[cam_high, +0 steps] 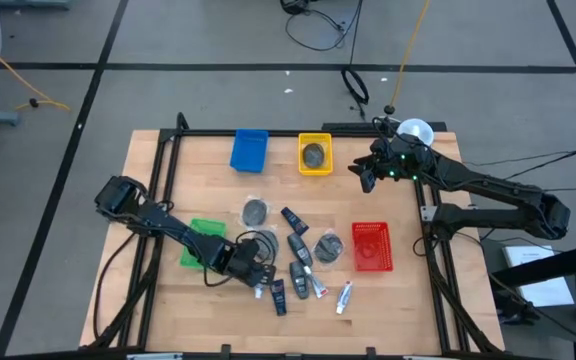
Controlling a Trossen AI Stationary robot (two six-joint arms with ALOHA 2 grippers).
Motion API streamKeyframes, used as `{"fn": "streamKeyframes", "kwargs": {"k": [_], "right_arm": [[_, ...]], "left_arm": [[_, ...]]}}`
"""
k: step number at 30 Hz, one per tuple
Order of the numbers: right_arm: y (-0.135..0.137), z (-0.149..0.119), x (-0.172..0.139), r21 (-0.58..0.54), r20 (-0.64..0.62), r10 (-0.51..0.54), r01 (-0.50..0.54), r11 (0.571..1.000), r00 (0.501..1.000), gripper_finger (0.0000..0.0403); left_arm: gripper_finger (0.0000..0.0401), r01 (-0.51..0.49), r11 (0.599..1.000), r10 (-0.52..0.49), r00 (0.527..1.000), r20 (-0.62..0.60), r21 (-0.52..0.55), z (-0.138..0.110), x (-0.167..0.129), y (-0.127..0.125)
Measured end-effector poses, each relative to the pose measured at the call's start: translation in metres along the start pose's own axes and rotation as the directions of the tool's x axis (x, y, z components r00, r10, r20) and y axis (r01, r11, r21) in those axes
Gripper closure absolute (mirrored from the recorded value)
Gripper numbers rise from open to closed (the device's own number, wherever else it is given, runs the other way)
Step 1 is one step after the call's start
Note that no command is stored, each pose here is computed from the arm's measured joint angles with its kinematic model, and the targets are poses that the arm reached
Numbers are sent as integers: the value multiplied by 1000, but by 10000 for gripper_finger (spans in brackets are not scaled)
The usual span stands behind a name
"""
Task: Pick & Place Travel size toiletries
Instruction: Put the white toothpaste into the green bin
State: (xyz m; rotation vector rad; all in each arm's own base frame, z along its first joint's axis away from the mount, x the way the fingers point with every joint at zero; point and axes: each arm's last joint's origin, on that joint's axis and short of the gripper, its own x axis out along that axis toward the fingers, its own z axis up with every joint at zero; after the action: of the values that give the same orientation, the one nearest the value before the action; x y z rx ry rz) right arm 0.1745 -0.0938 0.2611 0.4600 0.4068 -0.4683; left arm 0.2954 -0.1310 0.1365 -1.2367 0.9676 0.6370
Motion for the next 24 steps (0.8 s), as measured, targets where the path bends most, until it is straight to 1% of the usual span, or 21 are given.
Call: {"fn": "streamKeyframes", "kwargs": {"k": [1, 5, 8, 12, 17, 20, 24], "right_arm": [[0, 0, 0, 0, 0, 0, 0, 1000, 1000, 257], [0, 0, 0, 0, 0, 0, 0, 1000, 1000, 257], [0, 0, 0, 0, -1, 0, 0, 1000, 1000, 257], [0, 0, 0, 0, -1, 2, -2, 1000, 1000, 257], [0, 0, 0, 12, -2, 3, -3, 1000, 1000, 257], [2, -1, 0, 18, -6, 12, -12, 1000, 1000, 257], [8, -3, 1, 15, -14, 35, -35, 999, 999, 257]], "left_arm": [[396, 8, 1000, -8, 1000, 18, 6, 1, -6, -1], [395, 117, 993, -118, 989, 87, 17, 6, -38, -12], [398, 163, 986, -168, 974, 149, 45, 10, -65, -13], [396, 173, 982, -186, 955, 232, 76, 18, -103, -7], [399, 114, 989, -136, 952, 274, 93, 26, -137, 11], [396, 55, 995, -77, 960, 268, 88, 28, -152, 24], [395, -54, 997, 39, 976, 216, 64, 30, -165, 42]]}}
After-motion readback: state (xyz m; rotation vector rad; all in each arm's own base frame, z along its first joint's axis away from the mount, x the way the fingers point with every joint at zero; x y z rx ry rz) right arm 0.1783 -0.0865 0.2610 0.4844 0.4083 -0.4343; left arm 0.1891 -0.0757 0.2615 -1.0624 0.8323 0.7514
